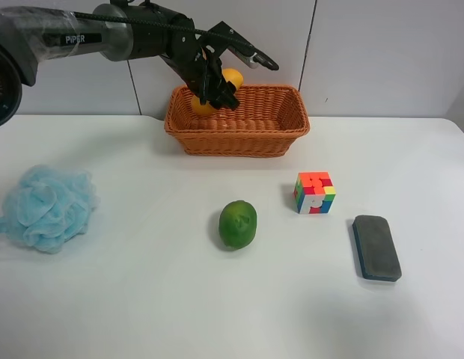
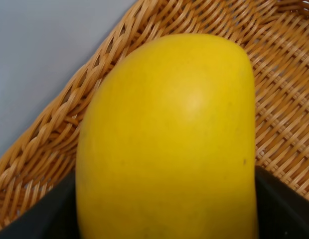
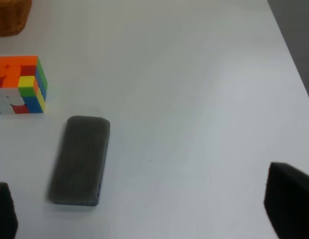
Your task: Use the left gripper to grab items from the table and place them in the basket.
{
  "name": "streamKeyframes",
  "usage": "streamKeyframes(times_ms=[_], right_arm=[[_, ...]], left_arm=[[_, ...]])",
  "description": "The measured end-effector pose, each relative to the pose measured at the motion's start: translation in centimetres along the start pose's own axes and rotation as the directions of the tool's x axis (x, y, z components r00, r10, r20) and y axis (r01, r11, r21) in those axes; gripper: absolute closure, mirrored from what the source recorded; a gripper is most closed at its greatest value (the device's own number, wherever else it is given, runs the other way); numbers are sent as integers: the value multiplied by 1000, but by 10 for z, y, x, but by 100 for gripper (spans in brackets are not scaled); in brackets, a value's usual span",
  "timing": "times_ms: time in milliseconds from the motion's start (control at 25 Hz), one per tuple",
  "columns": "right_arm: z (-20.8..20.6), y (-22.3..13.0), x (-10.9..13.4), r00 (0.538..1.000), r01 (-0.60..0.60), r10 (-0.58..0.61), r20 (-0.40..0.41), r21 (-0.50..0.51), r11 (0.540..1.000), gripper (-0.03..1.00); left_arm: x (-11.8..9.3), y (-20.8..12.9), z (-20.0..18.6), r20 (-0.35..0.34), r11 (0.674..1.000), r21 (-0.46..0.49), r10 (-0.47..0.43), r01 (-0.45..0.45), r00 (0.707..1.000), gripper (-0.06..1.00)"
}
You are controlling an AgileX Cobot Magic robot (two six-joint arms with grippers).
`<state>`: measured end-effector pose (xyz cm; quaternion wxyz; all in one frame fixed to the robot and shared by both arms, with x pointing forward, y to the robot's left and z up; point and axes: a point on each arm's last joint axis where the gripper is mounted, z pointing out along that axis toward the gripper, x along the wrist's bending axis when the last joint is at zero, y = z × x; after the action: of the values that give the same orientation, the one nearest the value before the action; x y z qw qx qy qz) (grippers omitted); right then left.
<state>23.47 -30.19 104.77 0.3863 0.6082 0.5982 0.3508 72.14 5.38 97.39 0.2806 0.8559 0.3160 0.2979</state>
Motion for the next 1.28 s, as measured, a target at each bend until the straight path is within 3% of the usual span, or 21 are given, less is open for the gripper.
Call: streamKeyframes(times_ms=[80, 160, 280, 600, 760, 880, 1000, 1080, 1280], right_arm=[[0, 0, 0, 1000, 0, 0, 0, 0, 1000, -3], [0, 0, 0, 1000, 0, 0, 0, 0, 1000, -3], [0, 0, 0, 1000, 0, 0, 0, 0, 1000, -3], [0, 0, 0, 1000, 0, 0, 0, 0, 1000, -3], [0, 0, 0, 1000, 0, 0, 0, 0, 1000, -3], [0, 0, 0, 1000, 0, 0, 0, 0, 1000, -3], [0, 0, 0, 1000, 0, 0, 0, 0, 1000, -3], [0, 0, 0, 1000, 0, 0, 0, 0, 1000, -3], [0, 0, 0, 1000, 0, 0, 0, 0, 1000, -3]], left_arm=[[0, 0, 0, 1, 1000, 2, 0, 0, 1000, 29], [0, 1, 0, -1, 1000, -3, 0, 0, 1000, 9], [0, 1, 0, -2, 1000, -7, -1, 1, 1000, -2], [0, 1, 0, 5, 1000, 0, -10, 10, 1000, -5], [0, -4, -10, 36, 994, 105, -16, 12, 999, -5], [3, -4, -40, 72, 969, 249, -31, 13, 997, -5], [11, 0, -88, 92, 918, 396, -81, 38, 992, -5], [21, 8, -124, 65, 907, 410, -134, 96, 989, -5], [49, 26, -212, -27, 918, 283, -281, 277, 959, -5]])
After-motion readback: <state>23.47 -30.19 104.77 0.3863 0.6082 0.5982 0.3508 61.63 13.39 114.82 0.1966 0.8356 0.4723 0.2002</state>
